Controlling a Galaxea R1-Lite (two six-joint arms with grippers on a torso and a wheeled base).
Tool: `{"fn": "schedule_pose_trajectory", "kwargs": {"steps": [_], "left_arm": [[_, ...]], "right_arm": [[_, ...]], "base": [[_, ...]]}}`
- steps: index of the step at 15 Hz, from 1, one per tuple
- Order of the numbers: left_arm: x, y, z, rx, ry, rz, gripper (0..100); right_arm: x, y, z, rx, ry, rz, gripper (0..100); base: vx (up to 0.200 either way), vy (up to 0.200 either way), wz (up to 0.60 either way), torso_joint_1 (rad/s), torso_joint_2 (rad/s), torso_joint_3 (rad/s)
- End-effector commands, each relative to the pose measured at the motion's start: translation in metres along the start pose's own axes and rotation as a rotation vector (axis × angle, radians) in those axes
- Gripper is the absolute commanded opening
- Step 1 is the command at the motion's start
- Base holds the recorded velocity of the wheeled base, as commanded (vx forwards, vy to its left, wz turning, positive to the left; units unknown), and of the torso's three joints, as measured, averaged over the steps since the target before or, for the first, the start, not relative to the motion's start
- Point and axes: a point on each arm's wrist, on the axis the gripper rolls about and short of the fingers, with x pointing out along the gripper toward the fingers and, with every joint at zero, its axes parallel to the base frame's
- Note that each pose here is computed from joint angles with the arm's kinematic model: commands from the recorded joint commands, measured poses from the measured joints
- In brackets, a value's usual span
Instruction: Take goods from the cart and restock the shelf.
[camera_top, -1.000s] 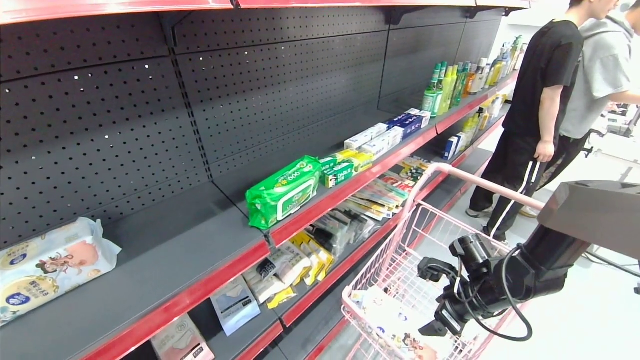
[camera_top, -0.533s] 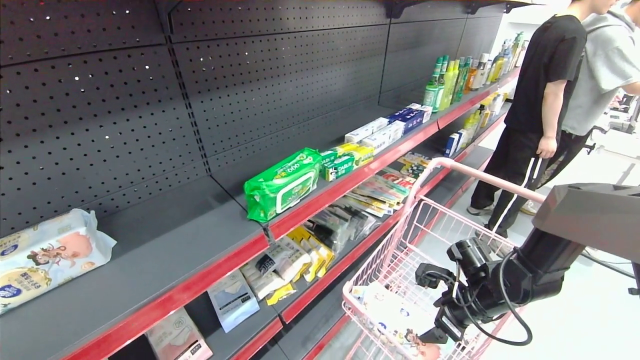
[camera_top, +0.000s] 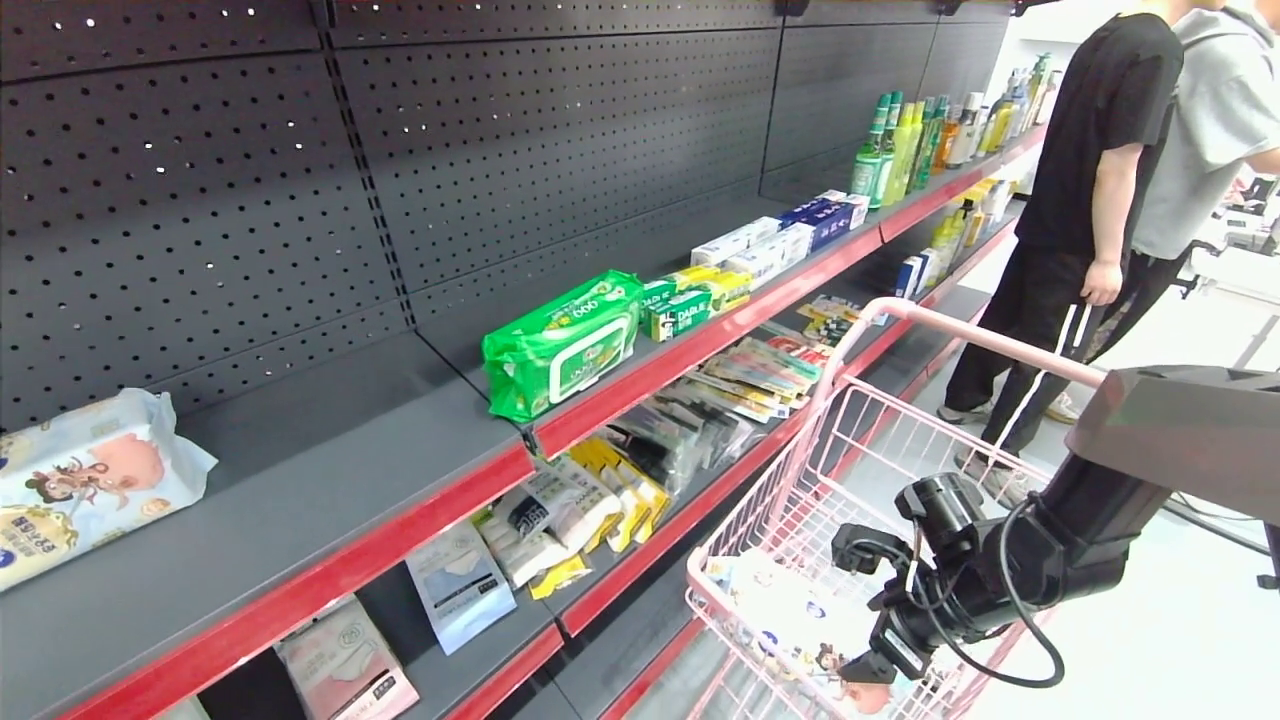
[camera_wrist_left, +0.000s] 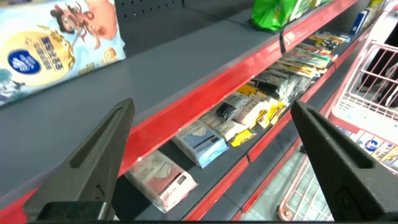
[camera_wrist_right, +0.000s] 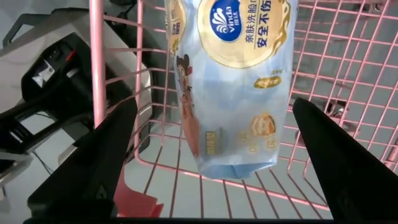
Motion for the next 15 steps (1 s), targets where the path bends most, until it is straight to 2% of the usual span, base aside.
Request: {"fn": "schedule_pose_trajectory", "kwargs": {"steps": [1,6,11,15], "left_arm": [[0.000,0.000,0.000,0.001,0.000,0.000,100],[0.000,0.000,0.000,0.000,0.000,0.000,100],[0.000,0.000,0.000,0.000,0.000,0.000,100],[0.000,0.000,0.000,0.001,0.000,0.000,100]], "right_arm": [[-0.003,-0.005,-0.002,-0.001,-0.006,-0.010,100],[-0.008,-0.021,-0.003,0.000,-0.034,-0.045,100],[-0.008,-0.022,-0.009,0.011,-0.036,-0.027,100],[-0.007,-0.025,-0.010,0.017,-0.041,-0.026,100]], "base": [[0.000,0.000,0.00,-0.139,0.35,0.203],[0.000,0.000,0.00,-0.145,0.35,0.197],[0.000,0.000,0.00,-0.026,0.07,0.038],[0.000,0.000,0.00,-0.141,0.35,0.210]]}}
